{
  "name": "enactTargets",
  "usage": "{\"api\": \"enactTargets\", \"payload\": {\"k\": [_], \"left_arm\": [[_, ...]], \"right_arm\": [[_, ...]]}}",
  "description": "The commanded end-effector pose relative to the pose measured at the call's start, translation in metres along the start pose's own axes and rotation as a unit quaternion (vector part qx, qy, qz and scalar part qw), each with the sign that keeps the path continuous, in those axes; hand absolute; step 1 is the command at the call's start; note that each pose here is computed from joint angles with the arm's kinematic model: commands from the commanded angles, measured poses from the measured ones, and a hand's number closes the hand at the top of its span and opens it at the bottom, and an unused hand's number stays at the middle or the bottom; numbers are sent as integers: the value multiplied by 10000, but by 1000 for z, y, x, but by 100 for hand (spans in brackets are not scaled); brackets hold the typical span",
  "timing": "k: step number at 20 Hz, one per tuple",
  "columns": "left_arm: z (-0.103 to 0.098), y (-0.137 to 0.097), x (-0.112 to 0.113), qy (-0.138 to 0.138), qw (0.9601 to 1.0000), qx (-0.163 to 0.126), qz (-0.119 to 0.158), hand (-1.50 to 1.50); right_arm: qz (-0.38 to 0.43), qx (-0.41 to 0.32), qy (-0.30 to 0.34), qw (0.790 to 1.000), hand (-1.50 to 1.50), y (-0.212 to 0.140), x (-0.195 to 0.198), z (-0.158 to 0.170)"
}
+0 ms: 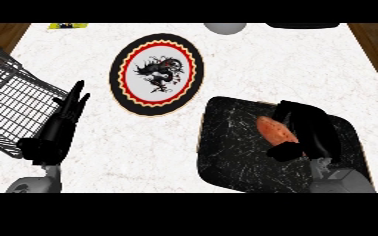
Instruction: Pick the sweet potato from the tray and place it in the plate
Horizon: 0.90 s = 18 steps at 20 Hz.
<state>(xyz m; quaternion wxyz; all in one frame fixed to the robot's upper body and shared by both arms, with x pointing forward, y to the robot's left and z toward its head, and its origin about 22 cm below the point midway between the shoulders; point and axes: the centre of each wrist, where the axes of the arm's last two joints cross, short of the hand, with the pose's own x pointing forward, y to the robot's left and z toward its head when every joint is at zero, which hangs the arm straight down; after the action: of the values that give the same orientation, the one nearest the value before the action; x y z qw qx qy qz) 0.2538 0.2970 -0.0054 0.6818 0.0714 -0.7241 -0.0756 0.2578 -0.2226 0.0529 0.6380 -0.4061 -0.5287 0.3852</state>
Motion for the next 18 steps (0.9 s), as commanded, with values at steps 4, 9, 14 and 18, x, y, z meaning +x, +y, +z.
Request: {"api": "enactTargets", "payload": {"k": [4,9,14,18], "left_arm": [[7,0,-14,514,9987,2,65,0],[10,2,-19,544,9985,89,65,0],[2,-5,-25,567,9984,29,42,0],[-3,-2,-11,548,9984,-58,109,0]], "right_arm": [[-136,-644,-567,9962,150,-43,31,13],[-393,-1493,-1031,9826,150,-75,66,38],[-346,-2080,-1318,9686,150,-91,86,32],[-542,-1875,-1400,9707,150,-85,112,16]]}}
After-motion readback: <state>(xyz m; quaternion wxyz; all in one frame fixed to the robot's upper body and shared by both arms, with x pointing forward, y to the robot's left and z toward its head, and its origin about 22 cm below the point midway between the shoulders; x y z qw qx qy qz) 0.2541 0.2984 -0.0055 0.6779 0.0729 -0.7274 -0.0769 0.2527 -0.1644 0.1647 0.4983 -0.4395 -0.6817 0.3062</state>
